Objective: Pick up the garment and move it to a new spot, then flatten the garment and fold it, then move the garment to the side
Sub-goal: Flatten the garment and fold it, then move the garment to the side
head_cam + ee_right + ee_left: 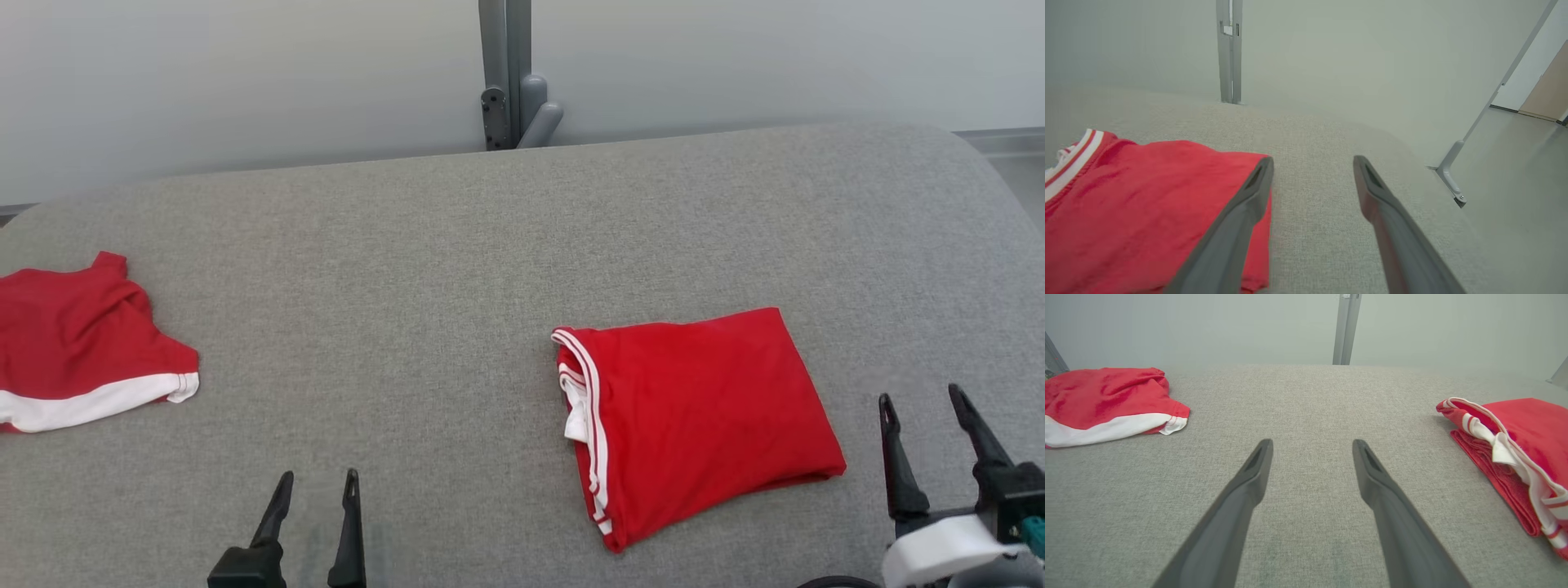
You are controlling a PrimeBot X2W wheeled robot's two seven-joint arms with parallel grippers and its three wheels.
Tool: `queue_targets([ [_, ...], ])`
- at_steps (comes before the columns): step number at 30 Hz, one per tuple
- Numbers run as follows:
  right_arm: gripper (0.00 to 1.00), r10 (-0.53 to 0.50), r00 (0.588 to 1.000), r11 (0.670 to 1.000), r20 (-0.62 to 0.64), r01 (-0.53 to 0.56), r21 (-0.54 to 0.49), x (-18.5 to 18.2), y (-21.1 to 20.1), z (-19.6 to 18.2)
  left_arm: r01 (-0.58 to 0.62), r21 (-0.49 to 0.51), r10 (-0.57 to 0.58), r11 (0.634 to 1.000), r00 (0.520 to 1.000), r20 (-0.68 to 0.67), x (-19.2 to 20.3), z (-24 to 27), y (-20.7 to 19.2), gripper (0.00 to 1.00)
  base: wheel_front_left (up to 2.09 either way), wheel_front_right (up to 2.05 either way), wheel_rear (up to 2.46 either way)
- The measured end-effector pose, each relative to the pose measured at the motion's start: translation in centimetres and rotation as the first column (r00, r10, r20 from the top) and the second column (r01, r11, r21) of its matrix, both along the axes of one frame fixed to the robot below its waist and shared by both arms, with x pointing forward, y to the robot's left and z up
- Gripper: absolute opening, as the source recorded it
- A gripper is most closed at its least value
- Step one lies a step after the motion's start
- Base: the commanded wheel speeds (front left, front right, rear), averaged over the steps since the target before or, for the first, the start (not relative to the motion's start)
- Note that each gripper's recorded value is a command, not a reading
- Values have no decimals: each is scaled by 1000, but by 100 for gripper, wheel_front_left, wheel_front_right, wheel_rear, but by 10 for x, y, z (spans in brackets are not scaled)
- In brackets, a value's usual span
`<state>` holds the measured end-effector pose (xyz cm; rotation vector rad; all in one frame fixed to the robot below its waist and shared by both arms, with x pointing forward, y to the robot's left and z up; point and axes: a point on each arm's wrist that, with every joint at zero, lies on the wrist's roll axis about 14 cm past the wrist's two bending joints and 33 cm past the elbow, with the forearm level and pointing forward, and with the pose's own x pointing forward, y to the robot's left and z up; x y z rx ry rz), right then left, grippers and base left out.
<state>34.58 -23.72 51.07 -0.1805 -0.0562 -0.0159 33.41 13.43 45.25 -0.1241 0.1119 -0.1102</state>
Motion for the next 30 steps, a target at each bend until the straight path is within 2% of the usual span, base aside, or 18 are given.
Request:
queue_targets([
  [4,100,-26,999,1000,-24,27,12,-9,2,-9,-20,6,20,1000,999,33,-2,10,7,100,0,0,0],
  [9,100,-11,999,999,-43,12,42,-13,15,-17,-34,6,34,999,999,39,-1,12,13,100,0,0,0],
  [30,100,49,998,997,26,-51,66,1,38,4,-101,17,100,995,993,58,2,18,34,100,0,0,0],
])
